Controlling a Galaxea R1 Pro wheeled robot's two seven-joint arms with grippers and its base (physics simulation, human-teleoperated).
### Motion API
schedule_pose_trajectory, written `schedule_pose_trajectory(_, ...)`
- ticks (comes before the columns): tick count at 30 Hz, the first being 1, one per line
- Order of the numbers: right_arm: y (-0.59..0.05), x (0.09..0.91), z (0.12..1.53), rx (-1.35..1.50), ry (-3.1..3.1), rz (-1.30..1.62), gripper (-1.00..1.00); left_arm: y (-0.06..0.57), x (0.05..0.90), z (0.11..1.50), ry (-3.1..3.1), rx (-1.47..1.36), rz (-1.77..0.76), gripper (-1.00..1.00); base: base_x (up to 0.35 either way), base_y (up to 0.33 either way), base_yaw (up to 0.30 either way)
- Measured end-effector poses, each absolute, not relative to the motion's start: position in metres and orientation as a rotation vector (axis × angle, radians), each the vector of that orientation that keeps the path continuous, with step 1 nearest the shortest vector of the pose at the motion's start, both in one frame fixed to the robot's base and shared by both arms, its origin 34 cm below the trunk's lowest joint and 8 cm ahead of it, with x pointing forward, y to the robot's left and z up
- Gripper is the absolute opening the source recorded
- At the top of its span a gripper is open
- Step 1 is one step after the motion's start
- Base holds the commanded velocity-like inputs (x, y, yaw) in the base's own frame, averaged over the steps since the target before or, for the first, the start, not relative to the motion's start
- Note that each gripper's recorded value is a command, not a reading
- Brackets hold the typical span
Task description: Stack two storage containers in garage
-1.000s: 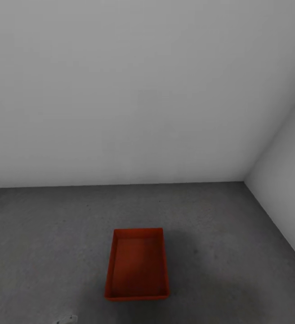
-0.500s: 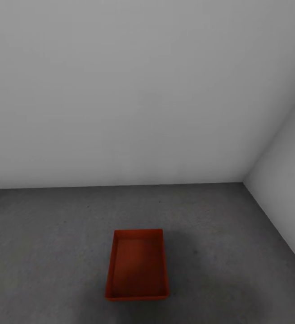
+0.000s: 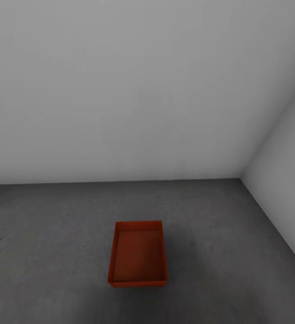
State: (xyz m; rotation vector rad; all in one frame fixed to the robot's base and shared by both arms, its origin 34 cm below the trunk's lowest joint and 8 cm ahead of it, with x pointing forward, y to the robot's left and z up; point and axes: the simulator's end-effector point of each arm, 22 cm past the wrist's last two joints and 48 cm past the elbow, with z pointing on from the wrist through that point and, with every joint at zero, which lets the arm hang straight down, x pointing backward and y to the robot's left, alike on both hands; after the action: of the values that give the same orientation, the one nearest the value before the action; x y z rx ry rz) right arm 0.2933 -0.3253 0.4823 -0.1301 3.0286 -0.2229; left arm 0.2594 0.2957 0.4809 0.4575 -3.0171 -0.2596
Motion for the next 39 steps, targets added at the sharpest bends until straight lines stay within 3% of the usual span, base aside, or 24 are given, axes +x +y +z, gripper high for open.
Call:
schedule_pose_trajectory(15,-0.325,0.29,0.482,-0.129,3.04,-0.228,1.0,0.296,0.233,0.482,-2.986,0.445,-0.266,1.0,-0.322,0.0,0.0)
schedule_pose_trajectory(39,-0.302,0.25,0.486,-0.124,3.076,-0.176,1.0,0.299,0.251,0.486,-3.034,0.43,-0.265,1.0,-0.016,0.0,0.0)
